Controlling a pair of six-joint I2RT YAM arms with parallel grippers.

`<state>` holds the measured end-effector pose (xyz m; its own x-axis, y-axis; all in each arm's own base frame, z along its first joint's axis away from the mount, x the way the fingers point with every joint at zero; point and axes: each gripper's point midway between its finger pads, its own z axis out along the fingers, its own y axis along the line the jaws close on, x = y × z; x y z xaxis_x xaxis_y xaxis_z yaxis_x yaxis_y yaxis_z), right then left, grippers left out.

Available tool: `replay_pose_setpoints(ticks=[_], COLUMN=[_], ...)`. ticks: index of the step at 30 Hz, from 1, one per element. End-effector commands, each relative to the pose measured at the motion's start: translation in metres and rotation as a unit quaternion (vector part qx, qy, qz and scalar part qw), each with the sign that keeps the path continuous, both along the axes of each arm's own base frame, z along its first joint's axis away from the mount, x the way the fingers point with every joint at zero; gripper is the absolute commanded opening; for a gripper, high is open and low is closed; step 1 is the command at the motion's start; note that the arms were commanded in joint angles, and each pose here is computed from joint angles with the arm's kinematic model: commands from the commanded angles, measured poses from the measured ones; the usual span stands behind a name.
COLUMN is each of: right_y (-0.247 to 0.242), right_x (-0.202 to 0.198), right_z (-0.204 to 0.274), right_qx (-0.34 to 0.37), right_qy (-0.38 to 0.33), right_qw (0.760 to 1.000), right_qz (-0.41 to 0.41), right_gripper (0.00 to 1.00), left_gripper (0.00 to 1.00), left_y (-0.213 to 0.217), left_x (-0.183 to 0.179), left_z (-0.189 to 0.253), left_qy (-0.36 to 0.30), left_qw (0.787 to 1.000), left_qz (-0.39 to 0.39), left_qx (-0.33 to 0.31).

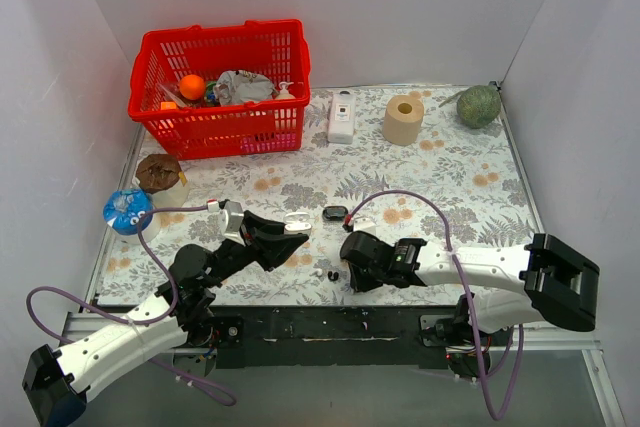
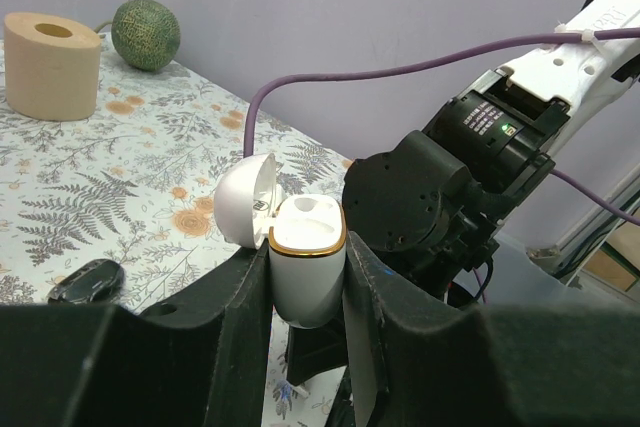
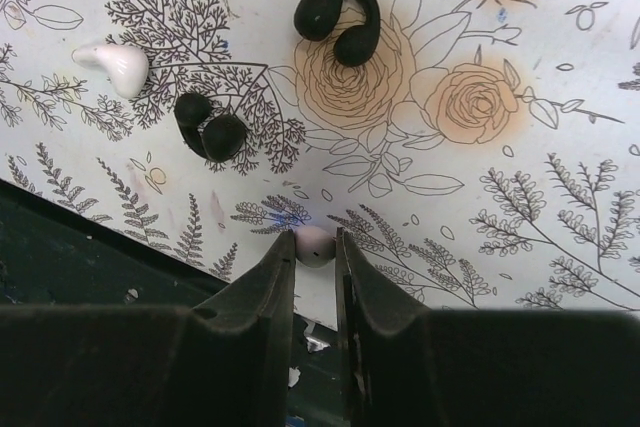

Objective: Insert the wireless bluetooth earbuds into the charging case
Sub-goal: Pick up the earbud from the center of the board, then place the earbud in the charging case.

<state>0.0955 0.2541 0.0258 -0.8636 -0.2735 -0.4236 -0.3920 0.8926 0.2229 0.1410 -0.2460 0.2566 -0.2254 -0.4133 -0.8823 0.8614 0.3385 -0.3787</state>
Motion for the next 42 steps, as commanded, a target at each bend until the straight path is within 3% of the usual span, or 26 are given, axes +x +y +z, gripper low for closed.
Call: replay_pose_setpoints(ticks=[1,7,12,20,24,32,42], right_y=[-0.002,0.004,0.005,-0.003,-0.004,0.005,0.02], right_x=[0.011,0.036,0.068,0.099,0.102,0.088,0.084], right_z=[0.017,0.059,0.136,0.289,0.346,0.403,0.41], right_qx=[0.002,0.026,0.066,0.127,0.159,0.216,0.235], right_qy=[-0.034,-0.106,-0.219,-0.408,-0.467,-0.529,-0.549], right_qw=[0.999,0.994,0.973,0.904,0.869,0.816,0.794], right_qz=[-0.007,-0.015,-0.026,0.002,0.015,0.083,0.112], right_gripper=[0.01,0.01,0.01,0.01,0.01,0.01,0.01], left_gripper=[0.0,0.0,0.0,0.0,0.0,0.0,0.0], left_y=[0.001,0.001,0.001,-0.021,-0.04,-0.058,-0.072], left_x=[0.003,0.005,0.013,0.034,0.048,0.06,0.063], left_z=[0.012,0.015,0.03,0.07,0.087,0.112,0.116], left_qy=[-0.011,-0.016,-0.042,-0.106,-0.14,-0.215,-0.236], left_qw=[1.0,1.0,0.998,0.993,0.989,0.975,0.971], left_qz=[0.009,0.013,0.031,0.044,0.042,0.037,0.006], left_qx=[-0.007,-0.012,-0.02,-0.023,-0.021,-0.043,-0.044])
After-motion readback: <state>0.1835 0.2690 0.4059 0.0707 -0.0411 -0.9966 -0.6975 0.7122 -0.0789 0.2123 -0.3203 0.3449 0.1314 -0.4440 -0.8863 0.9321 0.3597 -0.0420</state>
